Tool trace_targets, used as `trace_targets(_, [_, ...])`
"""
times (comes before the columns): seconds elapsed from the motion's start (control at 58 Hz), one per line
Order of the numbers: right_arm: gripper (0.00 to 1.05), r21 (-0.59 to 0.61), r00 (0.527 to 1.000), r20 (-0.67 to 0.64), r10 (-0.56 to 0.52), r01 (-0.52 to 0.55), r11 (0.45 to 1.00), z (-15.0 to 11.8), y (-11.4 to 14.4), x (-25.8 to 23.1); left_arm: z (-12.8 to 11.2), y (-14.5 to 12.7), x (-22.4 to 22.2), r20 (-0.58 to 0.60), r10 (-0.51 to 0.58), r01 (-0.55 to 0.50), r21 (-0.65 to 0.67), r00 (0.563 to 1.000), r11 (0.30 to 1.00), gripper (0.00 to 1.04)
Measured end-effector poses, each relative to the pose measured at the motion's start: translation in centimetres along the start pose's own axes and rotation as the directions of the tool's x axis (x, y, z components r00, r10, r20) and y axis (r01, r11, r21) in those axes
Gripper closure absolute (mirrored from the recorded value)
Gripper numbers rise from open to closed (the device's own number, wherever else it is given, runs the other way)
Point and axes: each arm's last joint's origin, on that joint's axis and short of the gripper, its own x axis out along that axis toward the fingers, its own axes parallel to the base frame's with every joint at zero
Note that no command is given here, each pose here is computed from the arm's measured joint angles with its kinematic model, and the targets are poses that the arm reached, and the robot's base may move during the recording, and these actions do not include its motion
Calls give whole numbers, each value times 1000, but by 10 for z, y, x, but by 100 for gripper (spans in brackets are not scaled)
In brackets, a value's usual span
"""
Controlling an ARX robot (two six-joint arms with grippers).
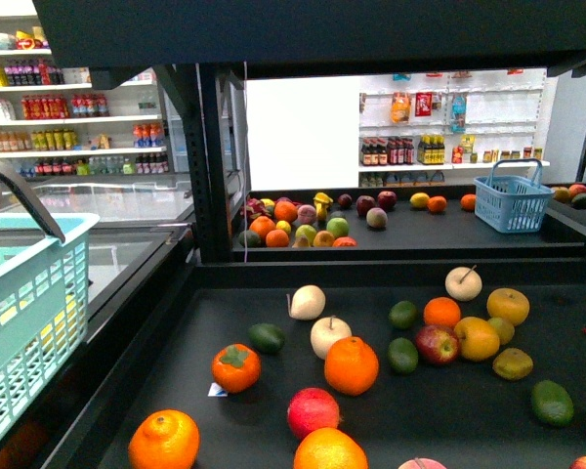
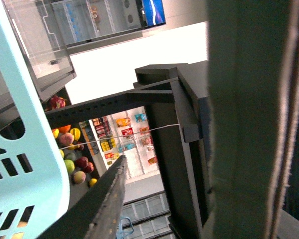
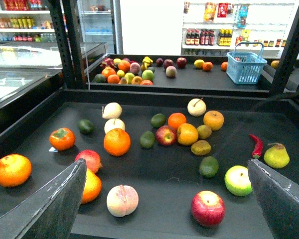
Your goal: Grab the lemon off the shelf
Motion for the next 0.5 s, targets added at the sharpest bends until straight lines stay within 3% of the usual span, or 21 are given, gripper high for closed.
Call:
trace_targets(0.259, [7,0,1000,0,0,0,1000,0,0,0,11,-3,-18,-42,62,-60,42,997,997,7])
trace_targets(0.5, [7,0,1000,0,0,0,1000,0,0,0,25,-17,-23,-17,41,-39,72,999,997,8])
